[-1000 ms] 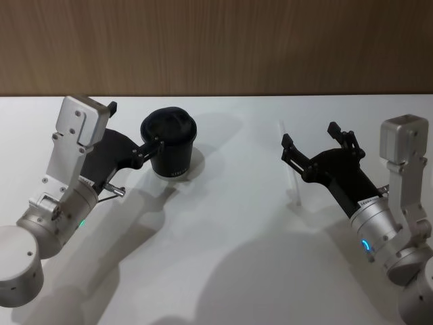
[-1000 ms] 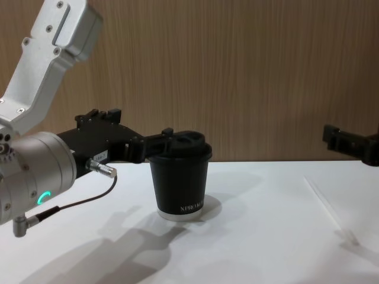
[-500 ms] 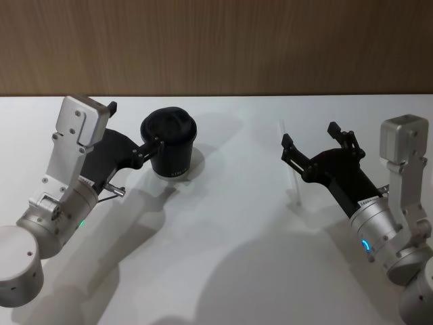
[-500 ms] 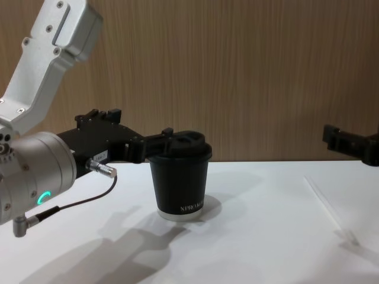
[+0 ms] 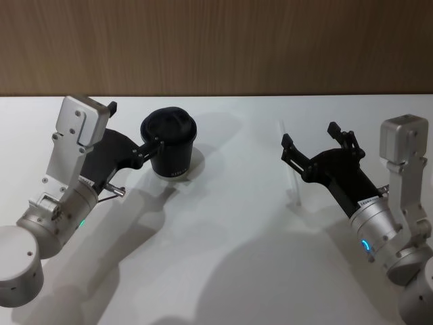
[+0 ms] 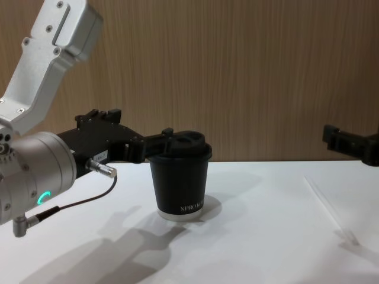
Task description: Pick up the straw with one hand, pass it to the other hand, and insert it into the cup.
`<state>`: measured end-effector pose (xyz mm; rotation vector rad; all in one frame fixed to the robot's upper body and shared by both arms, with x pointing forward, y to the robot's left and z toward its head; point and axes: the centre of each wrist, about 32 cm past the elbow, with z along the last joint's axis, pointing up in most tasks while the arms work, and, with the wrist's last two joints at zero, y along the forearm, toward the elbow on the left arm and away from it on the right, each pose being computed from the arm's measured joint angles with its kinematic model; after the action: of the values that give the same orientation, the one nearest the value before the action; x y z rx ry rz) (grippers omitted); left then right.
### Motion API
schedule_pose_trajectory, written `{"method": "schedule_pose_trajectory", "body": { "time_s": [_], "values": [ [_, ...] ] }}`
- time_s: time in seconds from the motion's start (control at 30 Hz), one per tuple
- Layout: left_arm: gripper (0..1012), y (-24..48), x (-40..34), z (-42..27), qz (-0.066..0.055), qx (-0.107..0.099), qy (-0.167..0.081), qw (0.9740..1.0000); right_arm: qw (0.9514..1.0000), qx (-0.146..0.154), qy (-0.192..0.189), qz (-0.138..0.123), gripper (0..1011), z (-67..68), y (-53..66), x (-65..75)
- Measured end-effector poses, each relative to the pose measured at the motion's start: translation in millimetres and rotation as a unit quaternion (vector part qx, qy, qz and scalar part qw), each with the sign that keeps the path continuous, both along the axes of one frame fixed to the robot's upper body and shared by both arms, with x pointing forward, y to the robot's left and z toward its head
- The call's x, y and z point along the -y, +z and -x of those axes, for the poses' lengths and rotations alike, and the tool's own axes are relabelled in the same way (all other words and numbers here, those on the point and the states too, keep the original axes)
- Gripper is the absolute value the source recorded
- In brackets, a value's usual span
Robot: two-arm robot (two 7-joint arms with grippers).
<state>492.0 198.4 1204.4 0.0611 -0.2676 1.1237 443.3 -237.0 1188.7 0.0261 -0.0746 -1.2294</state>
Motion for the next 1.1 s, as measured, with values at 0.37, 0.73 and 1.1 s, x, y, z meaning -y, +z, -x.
{"method": "schedule_pose_trajectory", "body": {
  "time_s": [0.37, 0.73, 1.1],
  "values": [
    [1003, 0.0, 0.0, 0.0, 0.000, 0.000, 0.000, 1.0000, 0.9996, -0.012, -0.011, 0.021, 1001, -0.4, 5.2, -4.7],
    [1003, 0.0, 0.0, 0.0, 0.000, 0.000, 0.000, 1.0000, 0.9960, -0.055, -0.041, 0.057, 1001, -3.4, 12.7, -15.1],
    [1003, 0.0, 0.0, 0.0, 0.000, 0.000, 0.000, 1.0000, 0.9903, -0.098, -0.060, 0.078, 1001, -10.3, 13.2, -21.0]
  ]
}}
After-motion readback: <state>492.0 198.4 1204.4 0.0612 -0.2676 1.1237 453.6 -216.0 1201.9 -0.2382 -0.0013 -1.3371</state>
